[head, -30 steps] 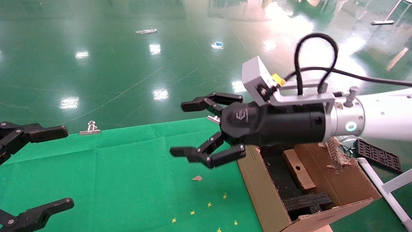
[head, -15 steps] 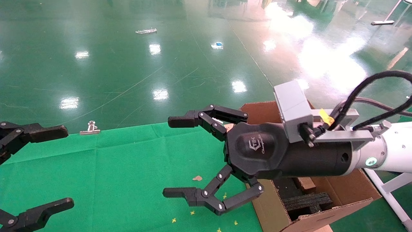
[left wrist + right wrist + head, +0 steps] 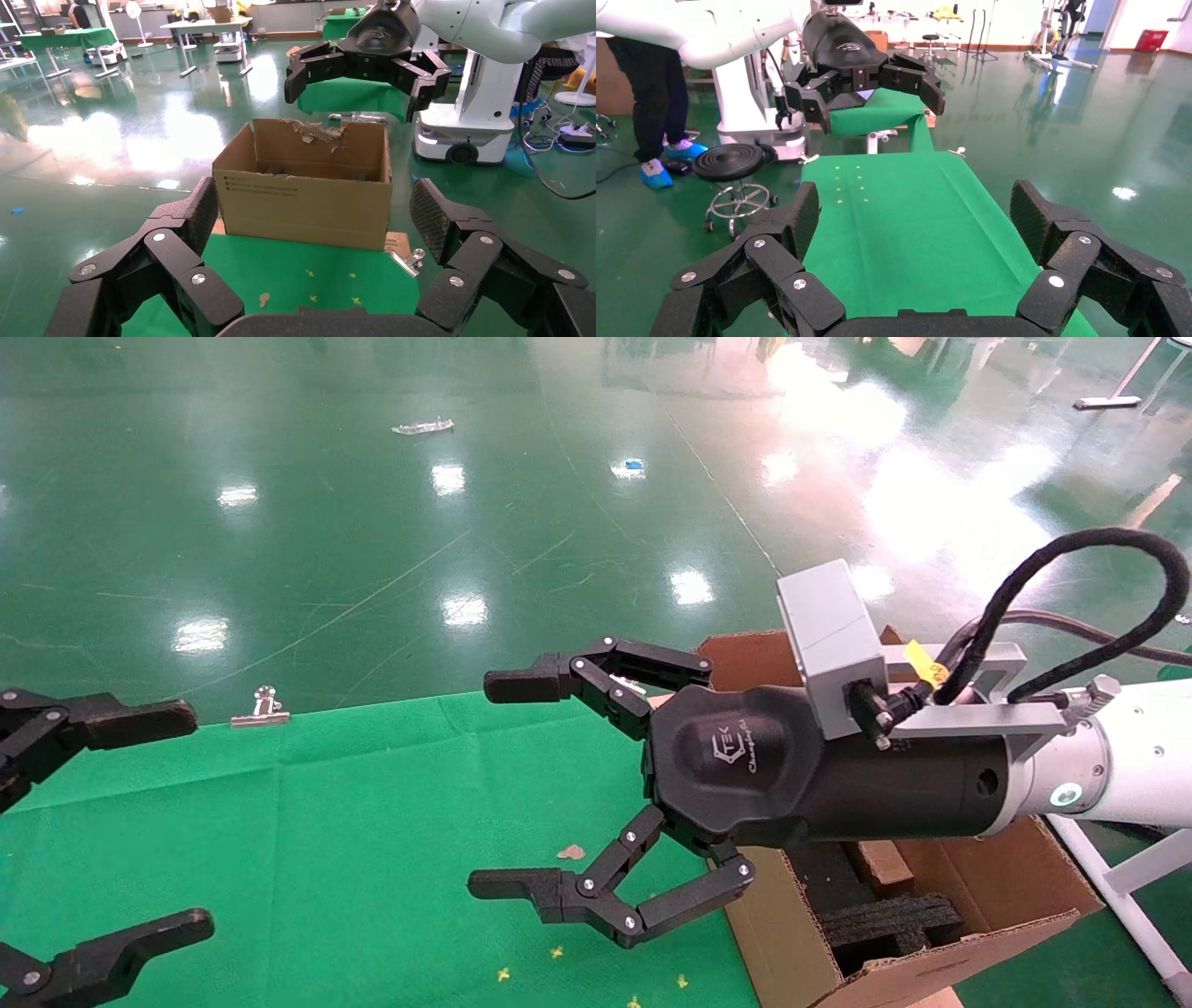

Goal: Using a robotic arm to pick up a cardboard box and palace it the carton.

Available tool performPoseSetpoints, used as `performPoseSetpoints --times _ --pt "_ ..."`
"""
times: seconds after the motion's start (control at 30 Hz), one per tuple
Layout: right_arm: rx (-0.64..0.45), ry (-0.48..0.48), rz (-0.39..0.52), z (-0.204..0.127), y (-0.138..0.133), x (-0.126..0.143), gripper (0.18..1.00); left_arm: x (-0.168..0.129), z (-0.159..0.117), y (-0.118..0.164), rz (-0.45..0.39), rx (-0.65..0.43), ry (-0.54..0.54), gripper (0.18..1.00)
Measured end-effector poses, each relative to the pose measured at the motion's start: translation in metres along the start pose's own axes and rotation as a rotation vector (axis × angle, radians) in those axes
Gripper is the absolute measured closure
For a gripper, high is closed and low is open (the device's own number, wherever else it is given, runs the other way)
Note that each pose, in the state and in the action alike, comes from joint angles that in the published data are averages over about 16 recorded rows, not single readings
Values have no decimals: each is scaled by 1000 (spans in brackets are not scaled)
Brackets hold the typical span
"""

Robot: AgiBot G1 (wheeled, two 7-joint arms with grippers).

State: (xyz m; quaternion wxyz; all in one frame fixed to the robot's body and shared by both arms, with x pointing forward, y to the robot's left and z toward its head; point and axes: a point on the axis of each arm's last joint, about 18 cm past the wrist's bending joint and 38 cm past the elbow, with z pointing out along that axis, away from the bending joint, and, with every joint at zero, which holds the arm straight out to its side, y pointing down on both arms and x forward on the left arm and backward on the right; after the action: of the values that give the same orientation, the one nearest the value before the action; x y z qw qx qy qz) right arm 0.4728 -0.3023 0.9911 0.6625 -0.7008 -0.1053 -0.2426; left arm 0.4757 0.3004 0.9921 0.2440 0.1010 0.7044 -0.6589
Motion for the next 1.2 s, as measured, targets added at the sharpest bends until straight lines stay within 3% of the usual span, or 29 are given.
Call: performPoseSetpoints --times 1.2 --pt "-15 5 4 1 0 3 178 0 0 0 0 0 0 184"
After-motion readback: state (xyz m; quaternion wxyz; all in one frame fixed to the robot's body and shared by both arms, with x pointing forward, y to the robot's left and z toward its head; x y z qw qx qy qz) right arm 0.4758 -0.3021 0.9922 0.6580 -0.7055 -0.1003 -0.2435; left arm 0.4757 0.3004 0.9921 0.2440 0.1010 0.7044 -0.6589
